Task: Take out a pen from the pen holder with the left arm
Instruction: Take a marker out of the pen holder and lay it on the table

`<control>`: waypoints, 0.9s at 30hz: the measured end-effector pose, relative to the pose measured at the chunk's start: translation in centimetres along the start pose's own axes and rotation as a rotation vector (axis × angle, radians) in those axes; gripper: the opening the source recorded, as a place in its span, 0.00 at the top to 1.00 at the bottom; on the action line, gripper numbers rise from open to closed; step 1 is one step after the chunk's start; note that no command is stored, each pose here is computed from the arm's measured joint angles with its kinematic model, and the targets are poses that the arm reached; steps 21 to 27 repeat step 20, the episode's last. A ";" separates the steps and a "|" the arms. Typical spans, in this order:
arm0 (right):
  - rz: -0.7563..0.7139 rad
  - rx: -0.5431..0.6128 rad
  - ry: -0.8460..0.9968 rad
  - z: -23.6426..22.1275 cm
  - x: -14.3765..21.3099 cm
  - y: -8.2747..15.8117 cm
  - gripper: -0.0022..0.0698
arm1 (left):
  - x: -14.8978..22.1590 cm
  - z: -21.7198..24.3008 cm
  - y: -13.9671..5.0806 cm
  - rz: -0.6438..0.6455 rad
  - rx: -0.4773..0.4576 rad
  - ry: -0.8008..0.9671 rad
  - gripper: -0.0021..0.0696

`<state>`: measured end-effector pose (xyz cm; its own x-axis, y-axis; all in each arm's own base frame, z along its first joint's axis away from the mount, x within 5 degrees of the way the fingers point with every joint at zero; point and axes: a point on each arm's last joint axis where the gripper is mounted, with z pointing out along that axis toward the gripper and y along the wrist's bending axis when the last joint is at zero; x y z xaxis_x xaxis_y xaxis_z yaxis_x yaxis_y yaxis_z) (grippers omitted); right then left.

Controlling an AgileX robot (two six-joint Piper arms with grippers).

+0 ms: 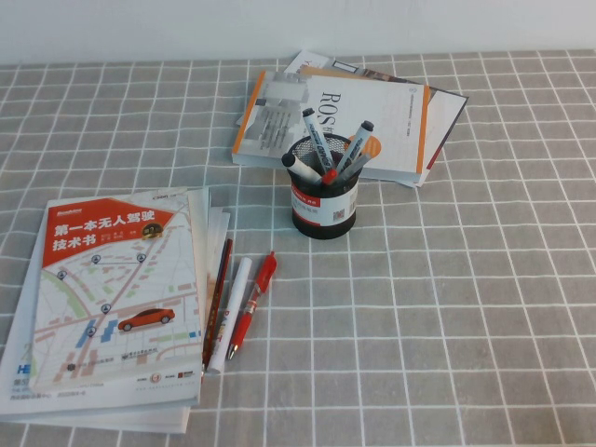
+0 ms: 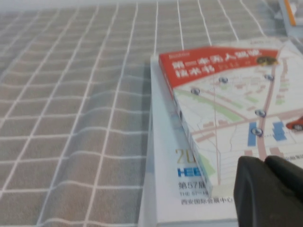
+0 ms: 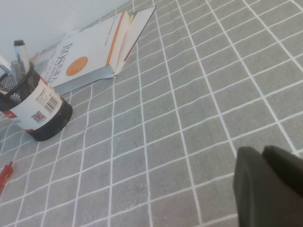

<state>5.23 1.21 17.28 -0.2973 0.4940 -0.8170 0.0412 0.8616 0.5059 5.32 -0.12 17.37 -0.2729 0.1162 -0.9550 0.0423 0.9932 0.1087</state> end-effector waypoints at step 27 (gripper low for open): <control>0.000 0.000 0.000 0.0 0.0 0.0 0.99 | 0.2 0.0 -0.1 -0.010 0.009 0.025 0.97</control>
